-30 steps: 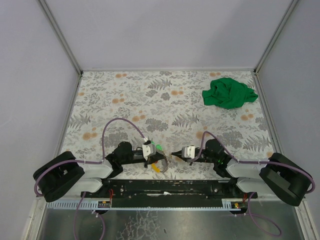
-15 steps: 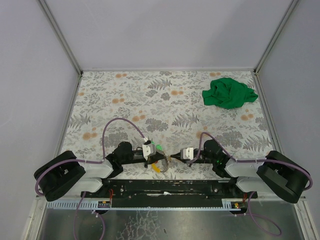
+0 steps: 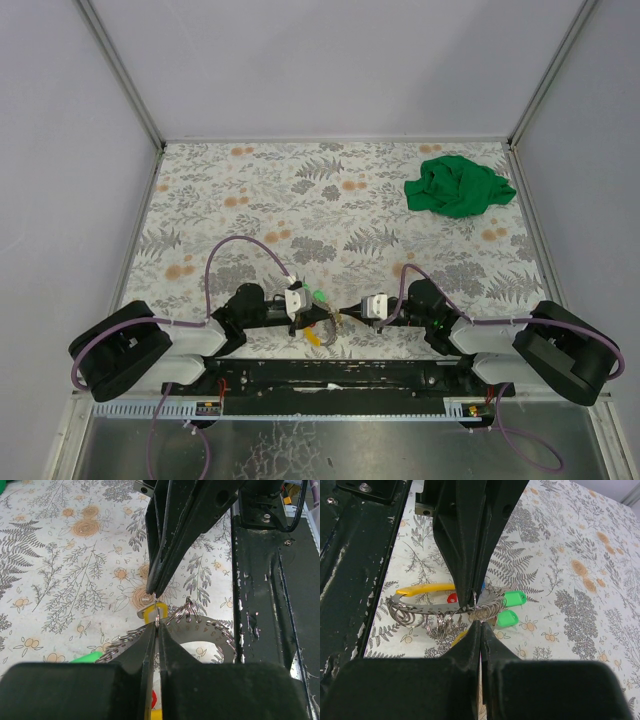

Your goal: Put the keys on the keyring

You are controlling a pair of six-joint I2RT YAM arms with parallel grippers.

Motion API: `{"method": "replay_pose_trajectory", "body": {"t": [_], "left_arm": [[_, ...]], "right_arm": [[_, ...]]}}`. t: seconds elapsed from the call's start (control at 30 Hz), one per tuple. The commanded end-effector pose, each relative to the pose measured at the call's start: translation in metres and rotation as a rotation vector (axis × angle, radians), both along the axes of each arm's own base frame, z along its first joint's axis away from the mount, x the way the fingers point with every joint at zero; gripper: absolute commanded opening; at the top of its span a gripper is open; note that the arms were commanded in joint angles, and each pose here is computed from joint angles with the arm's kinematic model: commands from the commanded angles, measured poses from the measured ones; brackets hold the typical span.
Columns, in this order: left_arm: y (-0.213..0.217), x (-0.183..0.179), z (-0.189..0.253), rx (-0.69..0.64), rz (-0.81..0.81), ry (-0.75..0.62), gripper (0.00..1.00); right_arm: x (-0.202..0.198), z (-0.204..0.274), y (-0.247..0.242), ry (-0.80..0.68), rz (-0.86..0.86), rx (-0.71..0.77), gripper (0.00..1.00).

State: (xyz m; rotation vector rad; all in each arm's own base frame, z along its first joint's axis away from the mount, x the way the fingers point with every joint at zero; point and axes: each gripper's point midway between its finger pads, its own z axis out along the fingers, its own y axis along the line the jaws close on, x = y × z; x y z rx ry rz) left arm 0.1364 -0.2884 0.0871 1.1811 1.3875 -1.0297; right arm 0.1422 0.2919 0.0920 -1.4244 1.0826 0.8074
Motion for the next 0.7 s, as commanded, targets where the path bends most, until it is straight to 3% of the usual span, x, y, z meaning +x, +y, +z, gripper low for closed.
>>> {"method": "replay_pose_trajectory", "body": {"t": [0.0, 0.67], "left_arm": [[-0.0066, 0.0046, 0.0224, -0.073, -0.011, -0.055, 0.00], [-0.0053, 0.0072, 0.0246, -0.083, 0.012, -0.051, 0.00]], "right_arm": [[0.0013, 0.0300, 0.0121, -0.059, 0.028, 0.085, 0.00], [-0.0035, 0.0233, 0.0145, -0.024, 0.061, 0.059, 0.00]]}}
